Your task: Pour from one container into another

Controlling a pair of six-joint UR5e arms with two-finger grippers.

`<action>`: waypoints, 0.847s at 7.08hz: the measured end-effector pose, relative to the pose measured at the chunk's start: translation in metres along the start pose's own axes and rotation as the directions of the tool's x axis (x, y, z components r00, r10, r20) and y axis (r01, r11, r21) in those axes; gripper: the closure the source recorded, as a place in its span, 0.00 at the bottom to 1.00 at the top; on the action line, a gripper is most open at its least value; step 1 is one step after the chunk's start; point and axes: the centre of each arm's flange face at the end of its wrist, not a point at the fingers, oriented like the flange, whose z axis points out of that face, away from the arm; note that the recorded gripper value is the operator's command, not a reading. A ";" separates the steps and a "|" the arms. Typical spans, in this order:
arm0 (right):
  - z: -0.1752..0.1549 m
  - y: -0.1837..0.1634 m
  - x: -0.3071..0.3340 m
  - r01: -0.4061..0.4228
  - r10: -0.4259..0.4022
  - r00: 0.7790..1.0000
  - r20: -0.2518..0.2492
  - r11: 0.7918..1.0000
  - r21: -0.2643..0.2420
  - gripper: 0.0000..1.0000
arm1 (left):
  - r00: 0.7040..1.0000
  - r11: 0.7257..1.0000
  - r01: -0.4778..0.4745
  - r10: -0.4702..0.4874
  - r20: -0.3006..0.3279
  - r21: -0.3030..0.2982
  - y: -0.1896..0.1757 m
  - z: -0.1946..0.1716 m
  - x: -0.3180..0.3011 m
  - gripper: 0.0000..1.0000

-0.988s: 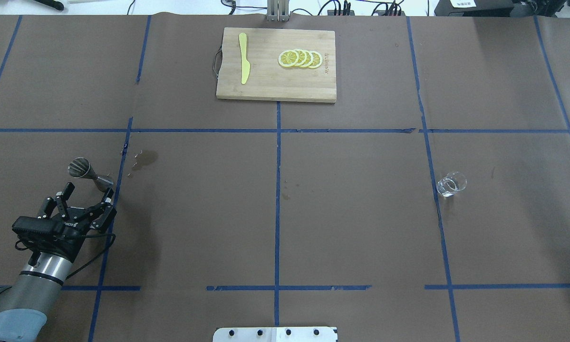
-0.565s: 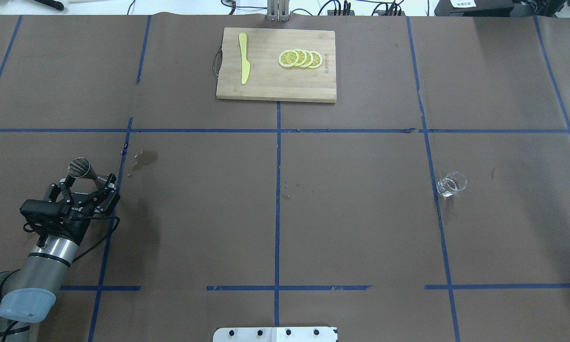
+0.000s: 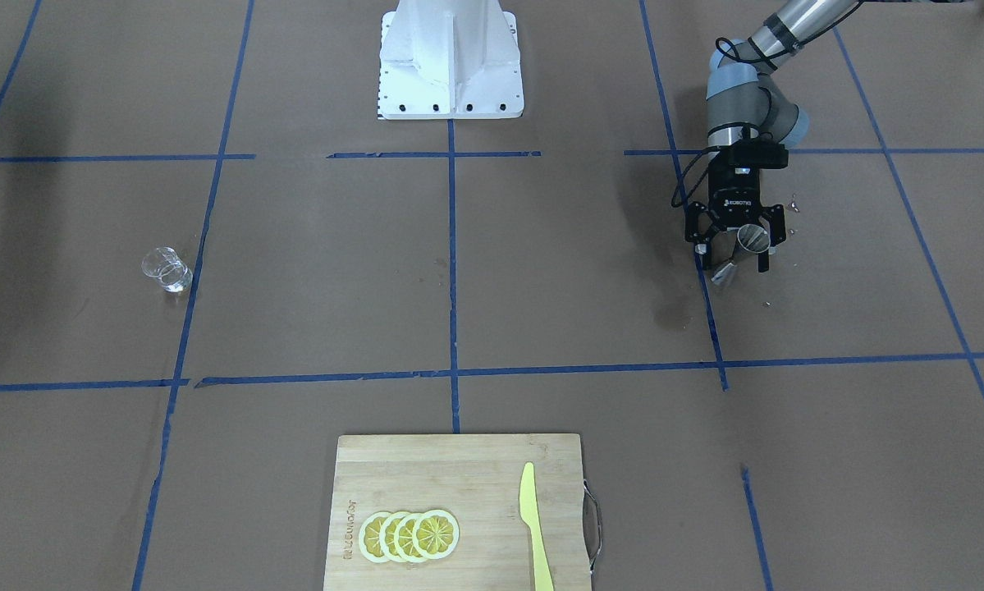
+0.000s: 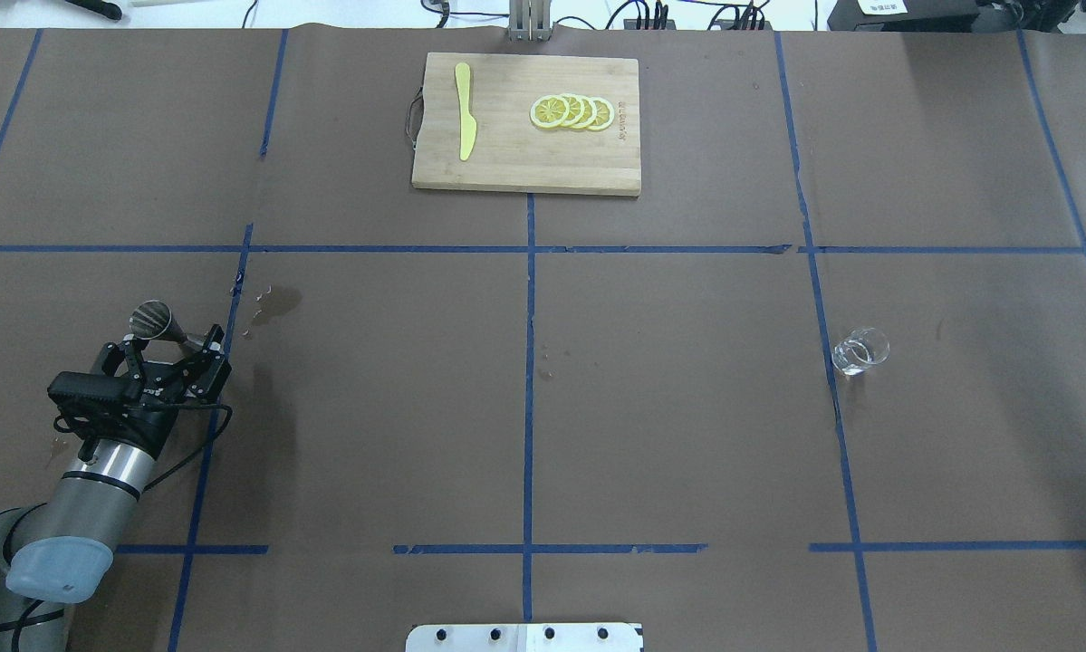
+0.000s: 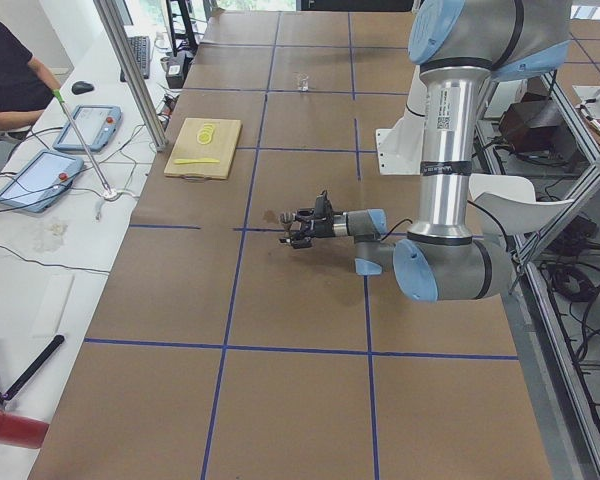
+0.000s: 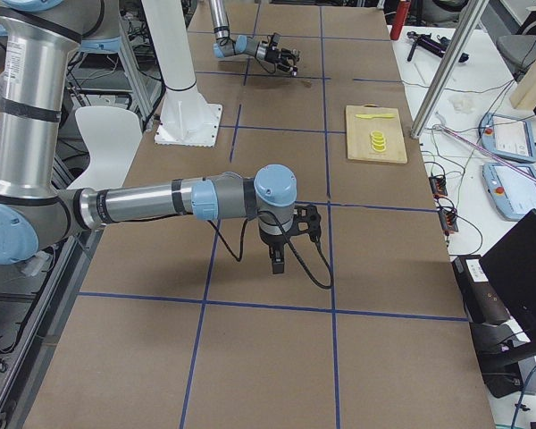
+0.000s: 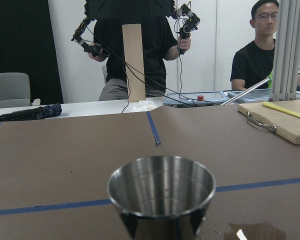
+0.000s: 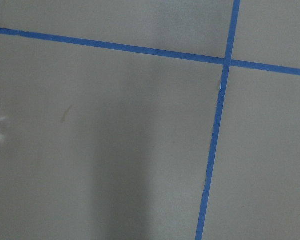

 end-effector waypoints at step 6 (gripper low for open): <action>-0.001 0.000 -0.001 0.000 0.000 1.000 0.000 1.000 0.001 0.00 | 1.000 1.000 0.010 -0.010 -0.006 0.000 -0.003 0.000 -0.001 0.33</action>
